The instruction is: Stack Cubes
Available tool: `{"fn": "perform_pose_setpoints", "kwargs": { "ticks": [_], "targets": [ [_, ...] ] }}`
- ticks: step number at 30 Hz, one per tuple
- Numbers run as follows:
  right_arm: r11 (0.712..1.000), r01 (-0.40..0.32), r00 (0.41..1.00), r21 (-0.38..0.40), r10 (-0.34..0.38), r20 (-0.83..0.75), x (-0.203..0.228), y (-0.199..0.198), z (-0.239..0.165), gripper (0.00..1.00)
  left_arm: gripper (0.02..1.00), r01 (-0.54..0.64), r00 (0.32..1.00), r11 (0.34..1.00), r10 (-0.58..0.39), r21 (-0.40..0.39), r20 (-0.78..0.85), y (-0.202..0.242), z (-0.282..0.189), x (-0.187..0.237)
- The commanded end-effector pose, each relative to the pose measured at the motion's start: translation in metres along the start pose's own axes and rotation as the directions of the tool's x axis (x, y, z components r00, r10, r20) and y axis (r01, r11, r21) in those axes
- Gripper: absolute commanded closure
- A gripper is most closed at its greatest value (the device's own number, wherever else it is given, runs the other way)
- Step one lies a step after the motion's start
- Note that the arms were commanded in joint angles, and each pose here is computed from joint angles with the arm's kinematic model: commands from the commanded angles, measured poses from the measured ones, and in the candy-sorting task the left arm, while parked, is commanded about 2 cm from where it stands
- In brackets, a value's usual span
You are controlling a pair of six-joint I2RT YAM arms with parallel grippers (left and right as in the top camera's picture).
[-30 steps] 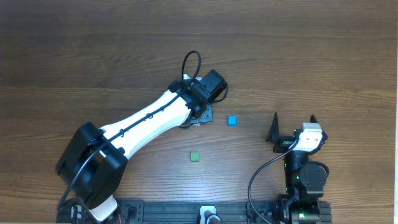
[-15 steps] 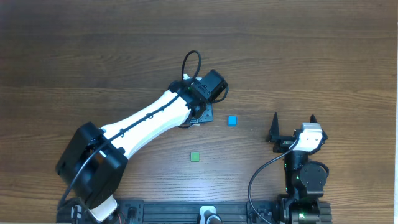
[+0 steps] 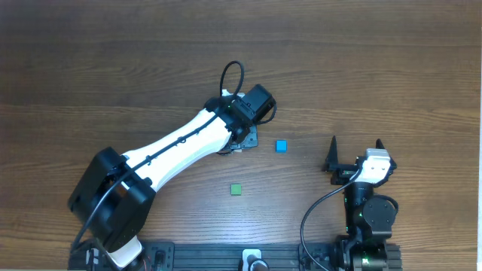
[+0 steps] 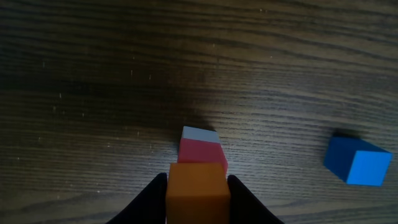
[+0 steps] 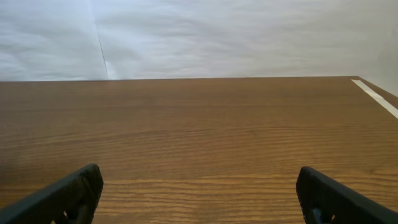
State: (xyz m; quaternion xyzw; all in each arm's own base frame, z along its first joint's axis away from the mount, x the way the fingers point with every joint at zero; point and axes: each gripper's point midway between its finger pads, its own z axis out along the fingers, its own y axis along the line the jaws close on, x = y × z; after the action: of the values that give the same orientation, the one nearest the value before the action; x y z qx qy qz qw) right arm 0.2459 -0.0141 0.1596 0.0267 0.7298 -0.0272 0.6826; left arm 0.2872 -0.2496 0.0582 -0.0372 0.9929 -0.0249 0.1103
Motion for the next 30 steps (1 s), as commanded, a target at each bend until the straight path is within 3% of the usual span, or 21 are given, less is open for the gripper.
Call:
{"fn": "perform_pose_setpoints", "kwargs": {
  "ticks": [1,11,16,22,25,30],
  "targets": [
    [1.000,-0.005,1.000,0.018,0.005,-0.005,0.002,-0.003,0.000,0.007,0.654,0.015,1.000,1.000,-0.015,-0.022,0.007,0.004,0.006,-0.003],
    [1.000,-0.005,1.000,0.018,0.005,-0.005,0.002,-0.003,0.000,0.009,0.213,0.023,0.999,1.000,-0.023,-0.006,0.037,0.001,0.002,-0.010],
    [1.000,-0.005,1.000,0.018,0.005,-0.005,0.002,-0.003,0.000,0.007,0.023,0.082,0.990,0.995,-0.087,0.052,0.107,0.007,-0.024,-0.034],
    [1.000,-0.005,1.000,0.018,0.005,-0.005,0.002,-0.003,0.000,0.009,0.020,0.188,0.938,0.977,-0.210,0.104,0.275,0.054,-0.082,-0.085],
    [1.000,-0.005,1.000,0.018,0.005,-0.005,0.002,-0.003,0.000,0.009,0.020,0.264,0.881,0.951,-0.306,0.161,0.360,0.089,-0.122,-0.108],
    [1.000,-0.005,1.000,0.018,0.005,-0.005,0.002,-0.003,0.000,0.007,0.020,0.234,0.709,0.933,-0.357,0.274,0.609,0.146,-0.203,-0.137]
  ]
}}
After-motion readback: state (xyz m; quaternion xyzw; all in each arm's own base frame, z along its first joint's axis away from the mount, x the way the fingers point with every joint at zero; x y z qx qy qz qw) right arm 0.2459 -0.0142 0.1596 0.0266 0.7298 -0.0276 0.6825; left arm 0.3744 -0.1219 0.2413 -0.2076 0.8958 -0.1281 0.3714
